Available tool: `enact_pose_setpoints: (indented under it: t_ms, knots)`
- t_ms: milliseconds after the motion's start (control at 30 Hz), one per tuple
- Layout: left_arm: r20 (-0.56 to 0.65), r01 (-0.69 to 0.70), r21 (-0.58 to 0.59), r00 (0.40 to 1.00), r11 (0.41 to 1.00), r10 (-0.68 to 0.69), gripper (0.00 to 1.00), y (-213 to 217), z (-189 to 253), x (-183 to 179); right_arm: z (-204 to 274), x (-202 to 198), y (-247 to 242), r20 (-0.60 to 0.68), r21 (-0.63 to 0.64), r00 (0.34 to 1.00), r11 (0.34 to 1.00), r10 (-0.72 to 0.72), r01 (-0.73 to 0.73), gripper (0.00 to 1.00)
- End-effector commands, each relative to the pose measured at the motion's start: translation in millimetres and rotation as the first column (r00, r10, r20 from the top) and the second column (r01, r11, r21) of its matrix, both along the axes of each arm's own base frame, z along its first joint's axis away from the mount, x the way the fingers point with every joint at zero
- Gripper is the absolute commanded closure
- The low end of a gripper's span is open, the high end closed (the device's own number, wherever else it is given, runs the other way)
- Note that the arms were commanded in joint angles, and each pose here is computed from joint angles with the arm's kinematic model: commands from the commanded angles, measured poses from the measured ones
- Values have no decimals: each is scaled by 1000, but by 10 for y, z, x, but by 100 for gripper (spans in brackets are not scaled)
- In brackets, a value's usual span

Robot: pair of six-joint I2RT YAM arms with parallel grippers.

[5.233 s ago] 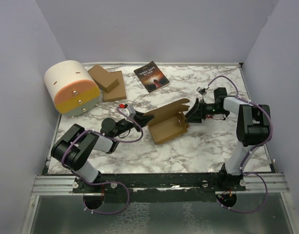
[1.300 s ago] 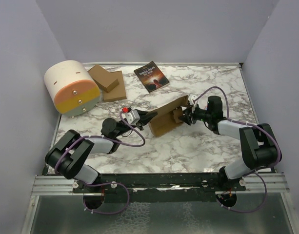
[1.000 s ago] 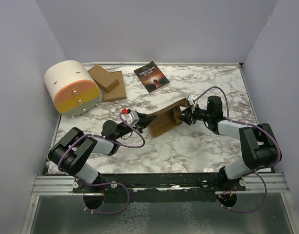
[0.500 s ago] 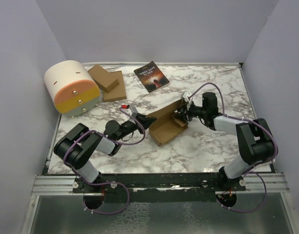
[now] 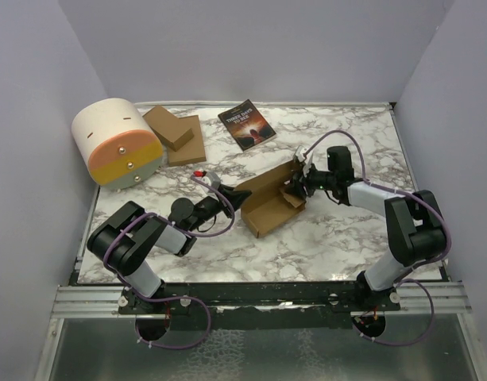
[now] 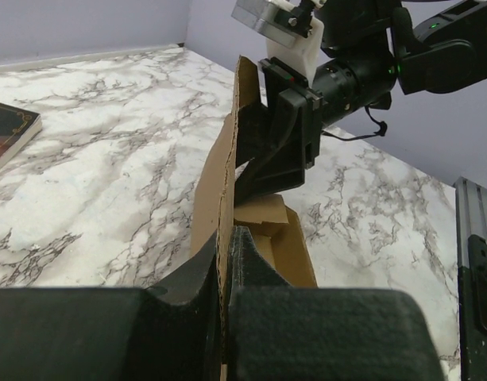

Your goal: Fold the paper box

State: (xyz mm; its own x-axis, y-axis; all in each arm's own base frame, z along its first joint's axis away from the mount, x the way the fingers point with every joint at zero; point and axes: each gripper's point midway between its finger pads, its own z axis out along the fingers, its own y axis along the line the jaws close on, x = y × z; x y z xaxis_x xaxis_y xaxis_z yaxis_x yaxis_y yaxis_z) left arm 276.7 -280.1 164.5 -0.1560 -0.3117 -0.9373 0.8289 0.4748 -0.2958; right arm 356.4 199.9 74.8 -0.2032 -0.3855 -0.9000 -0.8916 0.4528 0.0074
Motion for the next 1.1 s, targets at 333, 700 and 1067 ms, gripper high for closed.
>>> enact_pose_setpoints:
  t_ms: [333,700,1067]
  knots:
    - [173,-82,-167,979,983,111,100,194,587,22,41,-87,-140,-26,-103,1000,995,-10,7,47]
    - [173,-93,-175,977,980,124,100,219,613,21,76,-148,-214,-43,-107,999,994,-27,22,40]
    - [180,-95,-187,975,978,129,100,234,664,9,-84,-228,-242,-154,-95,988,995,-25,11,39]
